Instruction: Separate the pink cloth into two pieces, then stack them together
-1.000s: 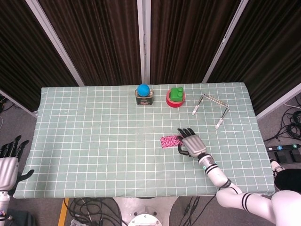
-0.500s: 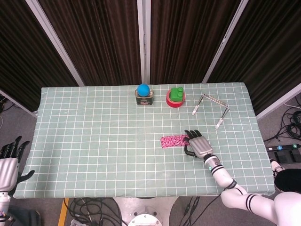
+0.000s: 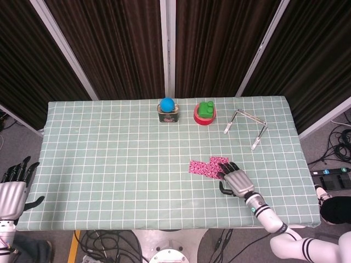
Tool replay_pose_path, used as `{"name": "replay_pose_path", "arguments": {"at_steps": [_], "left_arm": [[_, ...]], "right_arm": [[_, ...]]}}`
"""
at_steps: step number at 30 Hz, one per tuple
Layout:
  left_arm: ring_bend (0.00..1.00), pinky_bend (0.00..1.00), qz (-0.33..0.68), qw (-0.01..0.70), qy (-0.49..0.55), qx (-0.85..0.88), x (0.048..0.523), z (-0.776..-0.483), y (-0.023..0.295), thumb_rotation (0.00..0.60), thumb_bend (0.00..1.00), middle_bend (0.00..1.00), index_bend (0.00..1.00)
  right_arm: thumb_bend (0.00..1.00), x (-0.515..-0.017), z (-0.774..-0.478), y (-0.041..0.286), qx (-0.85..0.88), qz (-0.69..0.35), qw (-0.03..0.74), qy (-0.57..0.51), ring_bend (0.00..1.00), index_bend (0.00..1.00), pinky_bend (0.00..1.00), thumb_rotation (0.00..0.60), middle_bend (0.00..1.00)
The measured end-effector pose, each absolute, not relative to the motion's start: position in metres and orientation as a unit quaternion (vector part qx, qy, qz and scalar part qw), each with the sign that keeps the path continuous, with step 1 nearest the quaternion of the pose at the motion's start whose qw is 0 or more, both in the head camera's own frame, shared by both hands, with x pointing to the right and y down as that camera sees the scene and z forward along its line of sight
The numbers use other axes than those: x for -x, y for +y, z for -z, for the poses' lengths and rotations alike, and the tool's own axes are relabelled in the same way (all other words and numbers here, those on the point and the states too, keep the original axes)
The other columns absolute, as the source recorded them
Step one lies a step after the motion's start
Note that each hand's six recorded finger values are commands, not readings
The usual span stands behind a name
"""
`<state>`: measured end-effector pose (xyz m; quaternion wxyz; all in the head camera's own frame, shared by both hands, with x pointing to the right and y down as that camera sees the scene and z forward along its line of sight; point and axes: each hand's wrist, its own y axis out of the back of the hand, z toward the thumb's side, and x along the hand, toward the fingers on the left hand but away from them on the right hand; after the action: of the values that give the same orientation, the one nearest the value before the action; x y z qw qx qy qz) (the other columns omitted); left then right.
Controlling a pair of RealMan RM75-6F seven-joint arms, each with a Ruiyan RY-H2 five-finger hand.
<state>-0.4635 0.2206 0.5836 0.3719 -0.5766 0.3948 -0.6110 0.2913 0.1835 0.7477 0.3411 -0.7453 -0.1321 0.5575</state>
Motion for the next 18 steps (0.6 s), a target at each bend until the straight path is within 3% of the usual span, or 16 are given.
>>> {"name": "replay_pose_path", "arguments": {"at_steps": [7,18], "left_arm": [[0.13,0.16,0.610,0.372,0.396,0.577,0.463,-0.585,0.221,0.600,0.06,0.13,0.18],[0.13,0.16,0.616,0.369,0.396,0.573,0.466,-0.582,0.225,0.600,0.06,0.13,0.19]], "right_arm": [[0.60,-0.297,-0.741,0.169,0.736,-0.561,0.347,-0.151,0.00,0.25,0.00,0.000,0.00],[0.60,-0.282,-0.770,0.154,0.735,-0.568,0.338,-0.149,0.00,0.25,0.00,0.000,0.00]]}}
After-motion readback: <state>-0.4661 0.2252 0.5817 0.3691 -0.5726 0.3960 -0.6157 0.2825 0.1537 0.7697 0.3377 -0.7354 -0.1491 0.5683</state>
